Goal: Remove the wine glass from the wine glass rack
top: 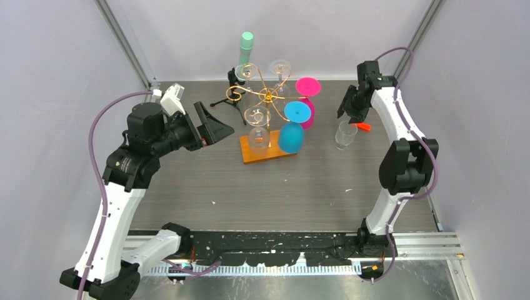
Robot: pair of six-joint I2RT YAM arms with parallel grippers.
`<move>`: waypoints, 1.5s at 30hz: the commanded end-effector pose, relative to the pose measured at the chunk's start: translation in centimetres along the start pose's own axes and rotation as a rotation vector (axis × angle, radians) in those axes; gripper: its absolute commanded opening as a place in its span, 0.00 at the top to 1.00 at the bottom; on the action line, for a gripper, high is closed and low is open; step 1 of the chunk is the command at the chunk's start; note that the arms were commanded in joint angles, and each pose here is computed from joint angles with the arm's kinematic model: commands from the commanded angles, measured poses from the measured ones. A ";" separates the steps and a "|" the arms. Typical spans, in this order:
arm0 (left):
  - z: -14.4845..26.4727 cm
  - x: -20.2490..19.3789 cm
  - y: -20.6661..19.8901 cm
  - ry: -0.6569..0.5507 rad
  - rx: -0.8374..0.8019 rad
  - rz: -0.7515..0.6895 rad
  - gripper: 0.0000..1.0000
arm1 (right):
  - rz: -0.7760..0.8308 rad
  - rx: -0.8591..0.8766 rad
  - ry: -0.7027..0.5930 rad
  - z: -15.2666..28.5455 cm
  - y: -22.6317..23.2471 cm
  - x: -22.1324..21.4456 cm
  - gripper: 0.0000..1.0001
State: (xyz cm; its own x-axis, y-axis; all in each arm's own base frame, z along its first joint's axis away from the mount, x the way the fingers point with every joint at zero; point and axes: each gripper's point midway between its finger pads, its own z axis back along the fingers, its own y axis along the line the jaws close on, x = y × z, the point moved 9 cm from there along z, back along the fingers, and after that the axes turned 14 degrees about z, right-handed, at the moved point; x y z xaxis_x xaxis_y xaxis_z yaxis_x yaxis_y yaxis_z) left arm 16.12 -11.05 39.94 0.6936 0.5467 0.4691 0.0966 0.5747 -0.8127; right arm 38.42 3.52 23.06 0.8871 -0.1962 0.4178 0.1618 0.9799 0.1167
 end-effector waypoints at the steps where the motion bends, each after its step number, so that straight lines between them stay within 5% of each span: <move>1: 0.4 -0.3 -2.0 0.082 -0.175 0.002 0.05 | -0.025 0.052 -0.162 6.3 0.6 0.1 0.49; 11: -2.2 0.7 -3.6 0.162 -0.265 0.143 0.44 | -0.151 0.274 -0.248 9.0 1.5 -4.9 0.56; 18: -4.4 2.0 -3.8 0.100 -0.233 0.210 0.61 | -0.214 0.386 -0.286 11.3 1.6 -8.7 0.58; 27: -7.1 3.1 -3.4 0.050 -0.160 0.238 0.67 | -0.186 0.571 -0.264 14.7 2.6 -11.9 0.61; 45: -7.5 3.4 -4.0 0.064 -0.169 0.261 0.86 | -0.175 0.535 -0.346 15.8 2.1 -12.1 0.63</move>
State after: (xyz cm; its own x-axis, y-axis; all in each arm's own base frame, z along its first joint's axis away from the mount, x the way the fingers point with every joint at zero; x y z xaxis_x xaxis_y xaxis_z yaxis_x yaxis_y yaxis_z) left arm 23.85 -15.92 39.72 0.7603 0.6235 0.1819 -0.0633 0.3499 -0.9347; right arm 20.91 7.32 31.88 0.6872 -0.4357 0.5813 0.0006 0.8006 0.5993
